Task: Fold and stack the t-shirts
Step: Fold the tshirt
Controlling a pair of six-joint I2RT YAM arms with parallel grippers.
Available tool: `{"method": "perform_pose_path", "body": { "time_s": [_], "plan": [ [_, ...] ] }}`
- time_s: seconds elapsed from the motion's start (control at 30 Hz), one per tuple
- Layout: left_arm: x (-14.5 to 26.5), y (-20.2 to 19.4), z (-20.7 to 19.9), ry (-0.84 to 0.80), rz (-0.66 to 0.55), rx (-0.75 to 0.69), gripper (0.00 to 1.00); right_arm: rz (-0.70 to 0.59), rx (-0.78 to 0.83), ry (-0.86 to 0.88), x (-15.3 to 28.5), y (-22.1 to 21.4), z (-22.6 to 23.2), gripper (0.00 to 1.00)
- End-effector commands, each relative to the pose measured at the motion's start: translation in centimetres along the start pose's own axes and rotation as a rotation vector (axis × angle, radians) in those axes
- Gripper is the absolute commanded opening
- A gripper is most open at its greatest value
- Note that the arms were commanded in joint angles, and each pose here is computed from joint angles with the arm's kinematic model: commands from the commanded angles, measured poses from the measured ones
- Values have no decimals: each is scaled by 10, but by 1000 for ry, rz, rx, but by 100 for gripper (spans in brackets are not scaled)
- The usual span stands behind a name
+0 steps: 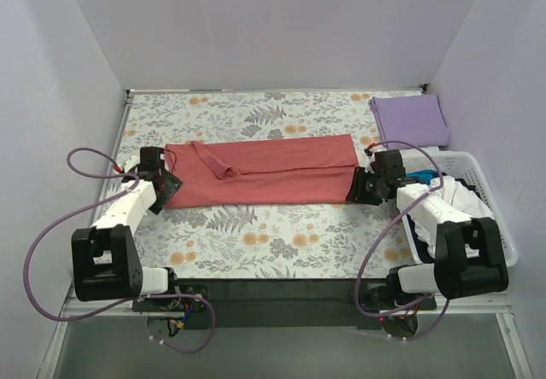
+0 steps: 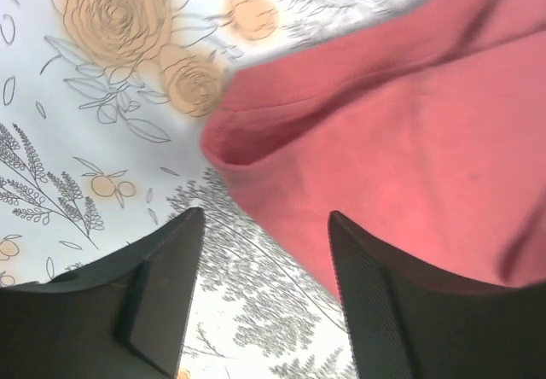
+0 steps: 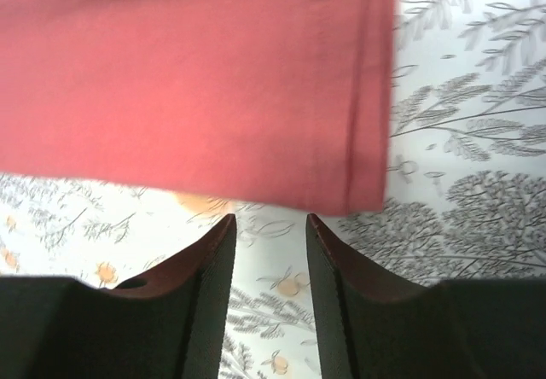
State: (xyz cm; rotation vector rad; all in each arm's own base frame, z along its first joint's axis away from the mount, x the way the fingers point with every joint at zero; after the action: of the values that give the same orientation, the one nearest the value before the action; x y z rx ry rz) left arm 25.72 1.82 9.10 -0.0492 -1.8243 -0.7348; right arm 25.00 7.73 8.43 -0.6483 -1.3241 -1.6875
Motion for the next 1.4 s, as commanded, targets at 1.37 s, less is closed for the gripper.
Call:
{"method": "perform_pose_path", "body": {
  "time_s": [1.37],
  "plan": [
    [30, -55, -241, -489, 164, -132, 69, -206, 452, 409, 7, 53, 141, 54]
  ]
}}
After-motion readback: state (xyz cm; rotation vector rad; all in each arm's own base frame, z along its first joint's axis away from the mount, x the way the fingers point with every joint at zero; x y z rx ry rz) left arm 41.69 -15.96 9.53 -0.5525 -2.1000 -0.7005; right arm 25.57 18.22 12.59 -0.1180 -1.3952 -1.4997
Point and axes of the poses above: each gripper's point midway between its finger pads, its own x axis back along the fingers, its own z axis along the line the jaws close on, y = z × x, the point moved 6 cm from there along x, back along the fingers, and after that the axes turned 6 degrees about x, right-handed, at the moved point
